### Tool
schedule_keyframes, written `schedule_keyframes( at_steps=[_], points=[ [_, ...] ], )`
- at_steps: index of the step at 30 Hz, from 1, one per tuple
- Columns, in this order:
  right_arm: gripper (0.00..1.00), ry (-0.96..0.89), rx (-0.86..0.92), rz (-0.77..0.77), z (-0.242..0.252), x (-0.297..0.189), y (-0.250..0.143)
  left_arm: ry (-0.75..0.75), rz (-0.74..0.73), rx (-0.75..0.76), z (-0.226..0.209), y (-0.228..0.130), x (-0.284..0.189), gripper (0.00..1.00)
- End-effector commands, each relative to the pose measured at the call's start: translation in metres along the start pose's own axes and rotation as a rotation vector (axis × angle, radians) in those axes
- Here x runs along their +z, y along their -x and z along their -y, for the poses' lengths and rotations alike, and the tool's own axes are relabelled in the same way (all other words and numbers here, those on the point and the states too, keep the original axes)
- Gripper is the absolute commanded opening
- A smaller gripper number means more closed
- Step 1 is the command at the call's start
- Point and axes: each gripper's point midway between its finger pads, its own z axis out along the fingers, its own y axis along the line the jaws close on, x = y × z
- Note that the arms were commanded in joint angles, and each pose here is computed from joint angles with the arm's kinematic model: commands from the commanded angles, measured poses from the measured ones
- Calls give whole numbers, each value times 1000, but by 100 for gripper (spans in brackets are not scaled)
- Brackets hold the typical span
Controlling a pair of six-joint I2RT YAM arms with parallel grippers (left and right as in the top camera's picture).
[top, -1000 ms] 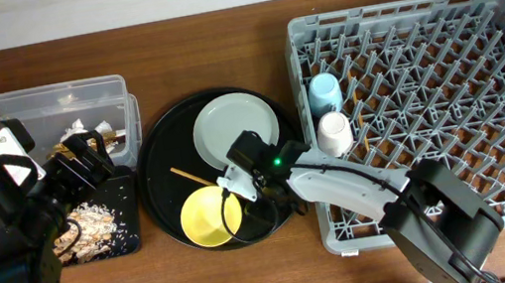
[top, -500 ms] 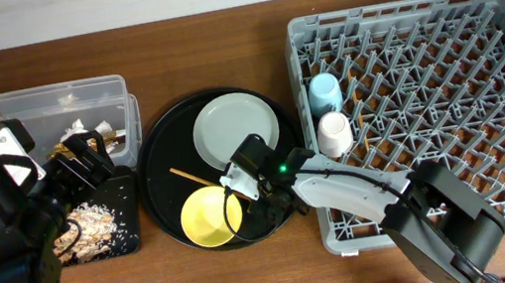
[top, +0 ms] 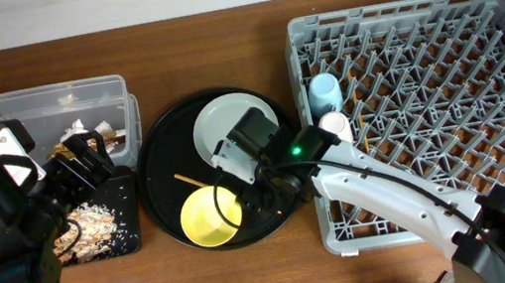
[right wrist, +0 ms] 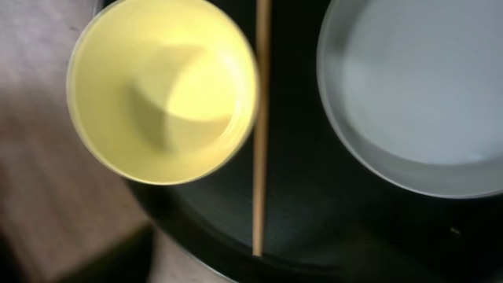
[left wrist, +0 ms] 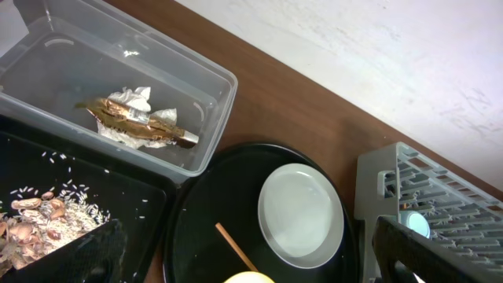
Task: Sort waste into correct bins and load items into the dishwasher rack
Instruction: 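Grasp the yellow bowl rim with the right gripper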
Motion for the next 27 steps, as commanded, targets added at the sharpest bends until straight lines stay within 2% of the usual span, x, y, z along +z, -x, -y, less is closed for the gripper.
schedule_keyframes(
  at_steps=[1,2,3,5,6,8,9,15,21,22,24,26,27],
  points=[
    [98,145,20,-15,-25,12,-9,7,13,21,0,3,-2,99],
    [99,147,22,-25,-26,14,-12,7,13,21,-1,3,-2,99],
    [86,146,21,-20,-25,14,-11,7,13,21,-1,3,-2,99],
    [48,165,15,15,-28,12,-2,7,13,21,0,3,-2,99],
    [45,228,26,50,-38,8,7,7,13,21,0,3,-2,99],
    [47,374,81,129,-64,0,29,7,13,21,0,3,-2,99],
    [48,383,69,140,-73,0,34,7,13,21,-1,3,-2,99],
    [50,152,-19,87,-90,37,36,7,13,21,-1,3,-2,99],
    [51,162,-70,109,-106,89,46,8,12,20,-1,3,-2,99],
    [50,162,-71,110,-106,95,46,7,13,21,-1,3,-2,99],
    [40,150,-69,99,-103,103,44,7,13,21,-1,3,-2,99],
    [25,122,-66,85,-98,107,40,7,13,21,-1,3,-2,99],
    [24,122,-65,82,-98,107,40,7,13,21,-1,3,-2,99]
  ],
)
